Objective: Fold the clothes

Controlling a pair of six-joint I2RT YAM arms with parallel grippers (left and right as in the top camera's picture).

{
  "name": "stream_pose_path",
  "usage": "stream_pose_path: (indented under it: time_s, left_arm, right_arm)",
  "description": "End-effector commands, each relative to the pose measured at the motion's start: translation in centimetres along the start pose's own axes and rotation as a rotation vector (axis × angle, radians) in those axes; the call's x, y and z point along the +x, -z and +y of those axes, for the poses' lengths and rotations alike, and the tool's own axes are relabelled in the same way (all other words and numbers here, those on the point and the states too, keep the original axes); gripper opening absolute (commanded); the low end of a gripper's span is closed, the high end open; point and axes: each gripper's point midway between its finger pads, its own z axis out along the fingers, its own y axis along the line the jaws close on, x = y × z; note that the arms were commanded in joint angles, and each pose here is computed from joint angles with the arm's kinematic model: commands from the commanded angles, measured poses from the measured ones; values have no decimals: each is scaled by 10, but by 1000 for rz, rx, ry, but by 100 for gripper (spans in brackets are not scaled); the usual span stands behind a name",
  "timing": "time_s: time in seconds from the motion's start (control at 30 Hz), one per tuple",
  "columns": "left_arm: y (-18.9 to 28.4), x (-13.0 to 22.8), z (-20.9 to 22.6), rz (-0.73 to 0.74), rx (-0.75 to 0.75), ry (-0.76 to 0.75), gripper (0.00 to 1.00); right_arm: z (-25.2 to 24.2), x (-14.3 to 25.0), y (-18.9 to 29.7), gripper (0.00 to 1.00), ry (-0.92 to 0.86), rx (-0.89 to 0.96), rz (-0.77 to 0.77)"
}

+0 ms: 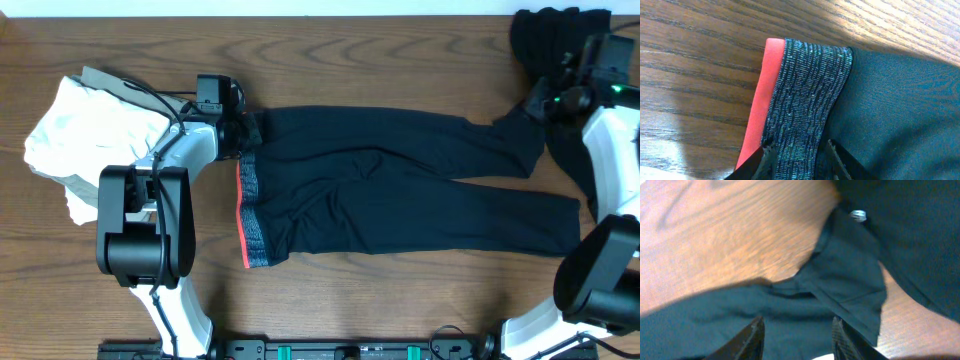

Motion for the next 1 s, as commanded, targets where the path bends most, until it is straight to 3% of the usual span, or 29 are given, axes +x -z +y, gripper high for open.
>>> stream_pose_path:
  time_s: [0.0,0.37,0.67,0.97]
  left_arm:
    - [-31,70,37,207,-104,44,36]
    - [-31,71,37,210,-105,45,36]
    - [-31,71,38,211,-105,45,36]
    - [-31,71,37,210,-105,45,36]
  right_arm:
    - [2,16,-27,43,147,32,68]
    - [-23,40,-105,40,149,122,166]
    - [-20,24,-115,40,154,117,96]
    - [-20,36,-127,44,159,114,134]
